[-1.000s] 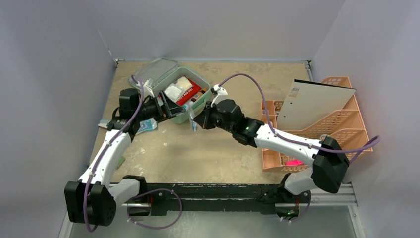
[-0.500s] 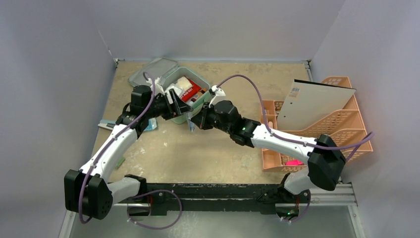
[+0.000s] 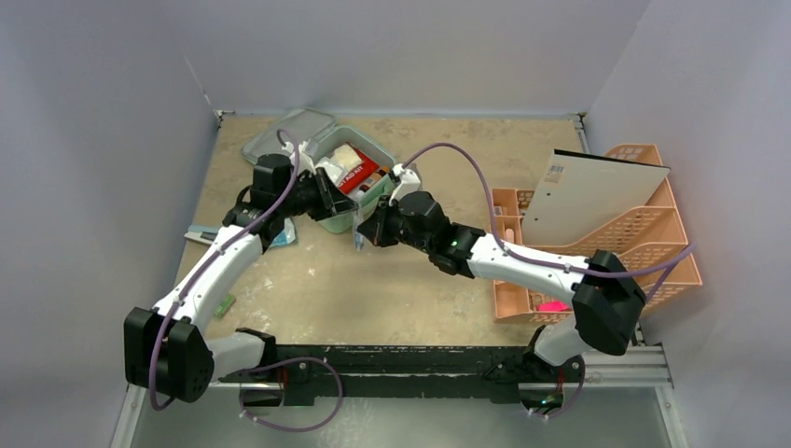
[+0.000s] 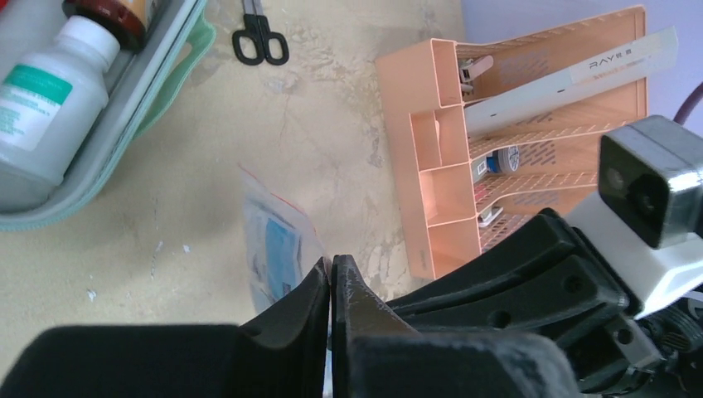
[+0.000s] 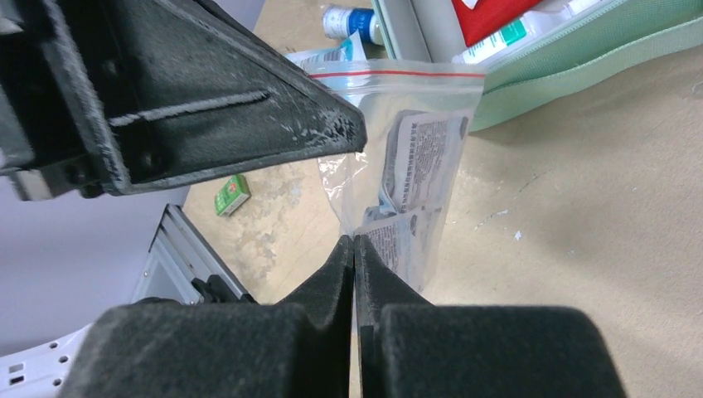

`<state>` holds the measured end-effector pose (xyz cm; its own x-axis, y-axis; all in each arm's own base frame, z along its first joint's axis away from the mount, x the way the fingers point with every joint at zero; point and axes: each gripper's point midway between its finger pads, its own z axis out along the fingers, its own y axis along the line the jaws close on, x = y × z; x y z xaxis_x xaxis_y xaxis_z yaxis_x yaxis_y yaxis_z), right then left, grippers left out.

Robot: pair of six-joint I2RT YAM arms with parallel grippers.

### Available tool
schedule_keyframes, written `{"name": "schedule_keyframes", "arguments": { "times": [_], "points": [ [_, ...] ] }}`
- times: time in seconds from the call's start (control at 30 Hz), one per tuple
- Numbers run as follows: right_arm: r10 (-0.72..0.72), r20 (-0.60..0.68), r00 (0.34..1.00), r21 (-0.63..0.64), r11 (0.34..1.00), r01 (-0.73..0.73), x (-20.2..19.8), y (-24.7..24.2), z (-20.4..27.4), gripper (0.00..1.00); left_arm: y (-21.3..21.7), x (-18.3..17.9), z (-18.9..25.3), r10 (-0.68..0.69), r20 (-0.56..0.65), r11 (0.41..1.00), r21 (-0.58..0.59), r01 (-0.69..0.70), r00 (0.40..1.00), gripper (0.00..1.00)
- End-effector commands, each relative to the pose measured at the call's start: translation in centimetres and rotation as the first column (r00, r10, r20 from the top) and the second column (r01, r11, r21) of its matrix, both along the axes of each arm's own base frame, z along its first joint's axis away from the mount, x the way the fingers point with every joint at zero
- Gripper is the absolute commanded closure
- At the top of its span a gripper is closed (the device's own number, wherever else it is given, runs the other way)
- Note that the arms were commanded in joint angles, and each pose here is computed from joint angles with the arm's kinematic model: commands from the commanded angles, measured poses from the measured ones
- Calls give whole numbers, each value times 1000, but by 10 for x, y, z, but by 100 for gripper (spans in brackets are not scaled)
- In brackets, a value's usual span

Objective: Organize the medicine kit
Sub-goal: Pick up the medical item at the center of the board, then place the medical item at the medicine box.

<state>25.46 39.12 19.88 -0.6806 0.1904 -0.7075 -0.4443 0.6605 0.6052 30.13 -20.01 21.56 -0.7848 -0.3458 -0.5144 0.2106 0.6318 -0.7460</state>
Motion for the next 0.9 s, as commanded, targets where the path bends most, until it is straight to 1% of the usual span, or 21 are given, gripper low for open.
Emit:
{"name": "schedule_keyframes", "arguments": {
  "times": [0.0, 0.1, 0.17, 0.2, 0.27, 0.33, 0.43, 0.47, 0.5, 0.53, 0.57, 0.6, 0.73, 0.87],
  "points": [
    [22, 44, 999, 25, 999, -23, 3, 10, 15, 94, -5, 11, 29, -58, 109, 998, 28, 55, 992, 100],
    [36, 49, 998, 15, 999, -37, -2, 5, 19, 77, -3, 19, 40, -80, 152, 994, 82, 68, 985, 100],
    [43, 67, 997, 7, 999, -44, -6, -2, 24, 64, 1, 27, 48, -99, 191, 987, 148, 71, 977, 100],
    [35, 75, 997, 4, 999, -35, -8, -8, 27, 59, 4, 32, 50, -105, 202, 980, 185, 68, 974, 100],
    [27, 92, 995, 1, 1000, -27, -12, -18, 31, 52, 8, 39, 50, -131, 209, 965, 249, 77, 969, 100],
    [30, 96, 995, 3, 1000, -30, -19, -28, 35, 45, 8, 46, 49, -162, 201, 952, 289, 100, 966, 100],
    [14, 110, 994, -1, 1000, -14, -23, -40, 42, 33, 6, 57, 44, -230, 202, 926, 347, 150, 952, 100],
    [5, 122, 992, -6, 1000, -4, -23, -44, 45, 30, 7, 64, 39, -242, 202, 914, 375, 154, 949, 100],
    [4, 138, 990, -12, 1000, -2, -23, -47, 47, 25, 11, 71, 37, -248, 212, 901, 408, 144, 945, 100],
    [4, 147, 989, -13, 1000, -2, -23, -50, 49, 18, 14, 78, 35, -250, 222, 888, 441, 132, 943, 100],
    [8, 150, 989, -17, 1000, -5, -25, -52, 49, 6, 18, 85, 32, -253, 230, 873, 472, 119, 940, 100],
    [7, 150, 989, -20, 1000, -4, -26, -54, 50, 2, 21, 92, 30, -258, 237, 859, 501, 110, 936, 100],
    [4, 133, 991, -59, 998, 4, -31, -64, 40, 1, 30, 116, 22, -296, 261, 796, 599, 86, 919, 100],
    [21, 115, 993, -73, 997, -13, -38, -69, 33, 1, 29, 130, 16, -356, 274, 757, 645, 104, 893, 100]
  ]
}}
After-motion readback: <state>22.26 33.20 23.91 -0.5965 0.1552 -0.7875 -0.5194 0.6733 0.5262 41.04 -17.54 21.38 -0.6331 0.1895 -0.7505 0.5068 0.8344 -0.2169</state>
